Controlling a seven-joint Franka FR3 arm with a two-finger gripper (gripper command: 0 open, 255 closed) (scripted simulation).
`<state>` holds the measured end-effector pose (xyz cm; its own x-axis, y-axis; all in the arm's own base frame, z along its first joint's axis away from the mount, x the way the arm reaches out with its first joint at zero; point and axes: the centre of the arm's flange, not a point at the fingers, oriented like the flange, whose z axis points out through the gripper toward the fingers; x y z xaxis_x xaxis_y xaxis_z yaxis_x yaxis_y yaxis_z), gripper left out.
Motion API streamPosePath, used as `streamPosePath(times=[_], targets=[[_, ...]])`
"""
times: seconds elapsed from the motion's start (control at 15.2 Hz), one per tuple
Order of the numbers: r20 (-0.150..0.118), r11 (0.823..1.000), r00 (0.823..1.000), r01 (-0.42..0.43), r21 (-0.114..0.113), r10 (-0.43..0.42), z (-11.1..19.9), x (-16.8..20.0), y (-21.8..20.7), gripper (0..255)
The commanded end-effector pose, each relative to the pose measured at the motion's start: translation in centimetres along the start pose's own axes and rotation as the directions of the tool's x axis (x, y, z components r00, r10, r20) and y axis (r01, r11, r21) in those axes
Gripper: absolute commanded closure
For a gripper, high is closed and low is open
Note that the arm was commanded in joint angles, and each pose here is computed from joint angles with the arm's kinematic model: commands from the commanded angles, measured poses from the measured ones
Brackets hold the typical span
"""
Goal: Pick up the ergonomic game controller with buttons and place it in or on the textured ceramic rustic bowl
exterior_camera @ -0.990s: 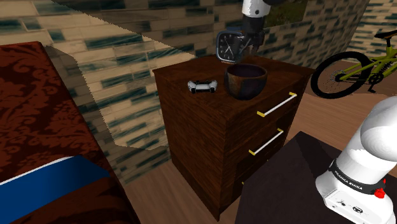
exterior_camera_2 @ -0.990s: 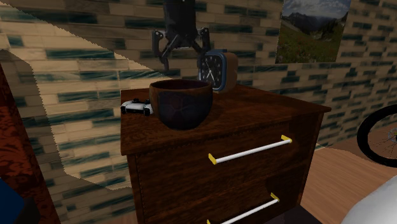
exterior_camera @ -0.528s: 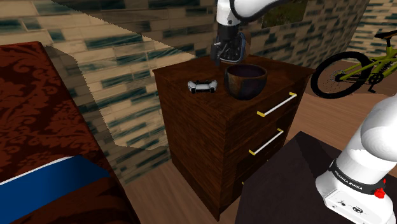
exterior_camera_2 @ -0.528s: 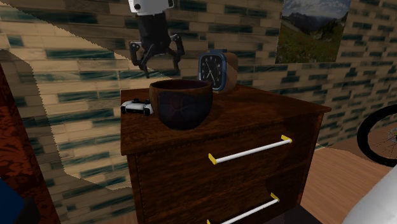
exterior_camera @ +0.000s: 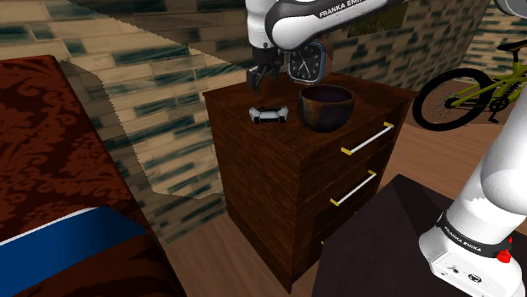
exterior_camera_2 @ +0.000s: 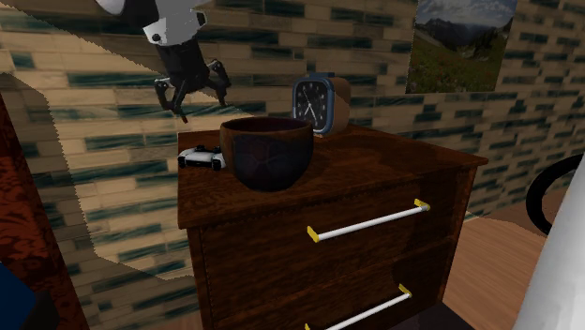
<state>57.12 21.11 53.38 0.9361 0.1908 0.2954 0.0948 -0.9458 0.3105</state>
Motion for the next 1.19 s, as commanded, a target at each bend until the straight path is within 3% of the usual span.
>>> streamPosePath(times=[0.0, 0.53, 1.06, 1.12], targets=[[-0.026, 0.999, 0.999, 0.026, -0.026, -0.027, 0.9, 1.7, -1.8, 0], [-0.030, 0.999, 0.999, 0.030, -0.030, -0.031, 5.0, 2.1, -2.0, 0], [-0.030, 0.999, 0.999, 0.030, -0.030, -0.031, 5.0, 2.1, -2.0, 0], [-0.030, 0.999, 0.999, 0.030, -0.030, -0.031, 5.0, 2.1, -2.0, 255]])
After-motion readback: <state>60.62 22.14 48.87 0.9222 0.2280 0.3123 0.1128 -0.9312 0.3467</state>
